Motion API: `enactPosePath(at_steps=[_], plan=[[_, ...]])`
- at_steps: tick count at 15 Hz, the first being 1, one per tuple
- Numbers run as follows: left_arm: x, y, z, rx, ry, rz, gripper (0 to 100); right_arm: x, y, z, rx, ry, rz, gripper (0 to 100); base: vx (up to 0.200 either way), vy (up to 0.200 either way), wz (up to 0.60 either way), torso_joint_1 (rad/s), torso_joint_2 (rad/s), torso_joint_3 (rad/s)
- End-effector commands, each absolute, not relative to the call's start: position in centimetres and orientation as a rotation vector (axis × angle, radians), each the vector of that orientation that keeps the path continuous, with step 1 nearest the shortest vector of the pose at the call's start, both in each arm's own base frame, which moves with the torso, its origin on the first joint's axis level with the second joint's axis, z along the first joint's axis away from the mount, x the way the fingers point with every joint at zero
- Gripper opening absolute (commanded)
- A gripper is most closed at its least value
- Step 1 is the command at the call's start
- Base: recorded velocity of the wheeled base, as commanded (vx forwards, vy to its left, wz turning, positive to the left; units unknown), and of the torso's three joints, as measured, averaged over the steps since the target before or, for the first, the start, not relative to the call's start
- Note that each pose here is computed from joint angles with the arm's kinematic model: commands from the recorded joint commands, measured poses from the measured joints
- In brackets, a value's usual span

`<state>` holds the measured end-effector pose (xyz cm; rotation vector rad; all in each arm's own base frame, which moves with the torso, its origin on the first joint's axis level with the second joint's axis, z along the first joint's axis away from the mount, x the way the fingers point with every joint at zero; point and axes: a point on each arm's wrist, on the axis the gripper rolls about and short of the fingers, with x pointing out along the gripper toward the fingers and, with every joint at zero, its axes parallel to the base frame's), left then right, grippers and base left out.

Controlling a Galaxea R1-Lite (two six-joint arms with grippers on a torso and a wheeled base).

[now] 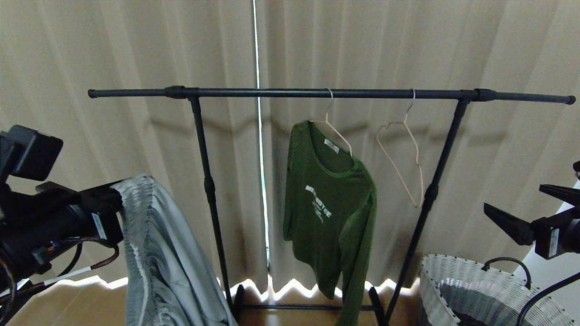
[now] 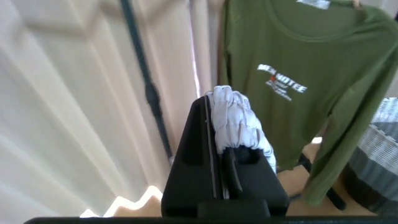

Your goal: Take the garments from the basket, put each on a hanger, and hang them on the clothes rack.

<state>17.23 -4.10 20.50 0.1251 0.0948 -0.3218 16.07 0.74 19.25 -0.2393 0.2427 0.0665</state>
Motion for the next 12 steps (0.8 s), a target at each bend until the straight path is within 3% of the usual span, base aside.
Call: enactPosePath(at_steps=[1,3,7,12], plan=[[17.2,-4.1,20.4,0.126,0.093,-0.324,0,16.5,0.6,20.3,-0.243,0.223,0.042,100,0.000,0.000,0.00,0.000,0.00,0.000],[17.2,-4.1,20.5,0.124,0.089,-0.325,0,17.7,0.6,21.7,-0.245,0.207,0.006,100,0.000,0.000,0.00,0.000,0.00,0.000],[17.6,-4.2,20.0,0.131,0.108,-0.323,0,17.4,0.0,20.5,-0.245,0.273,-0.034,100,0.000,0.000,0.00,0.000,0.00,0.000],[17.4,-4.2,20.1,0.130,0.091,-0.322,0,17.5,0.6,21.0,-0.252,0.247,-0.012,100,0.000,0.000,0.00,0.000,0.00,0.000]])
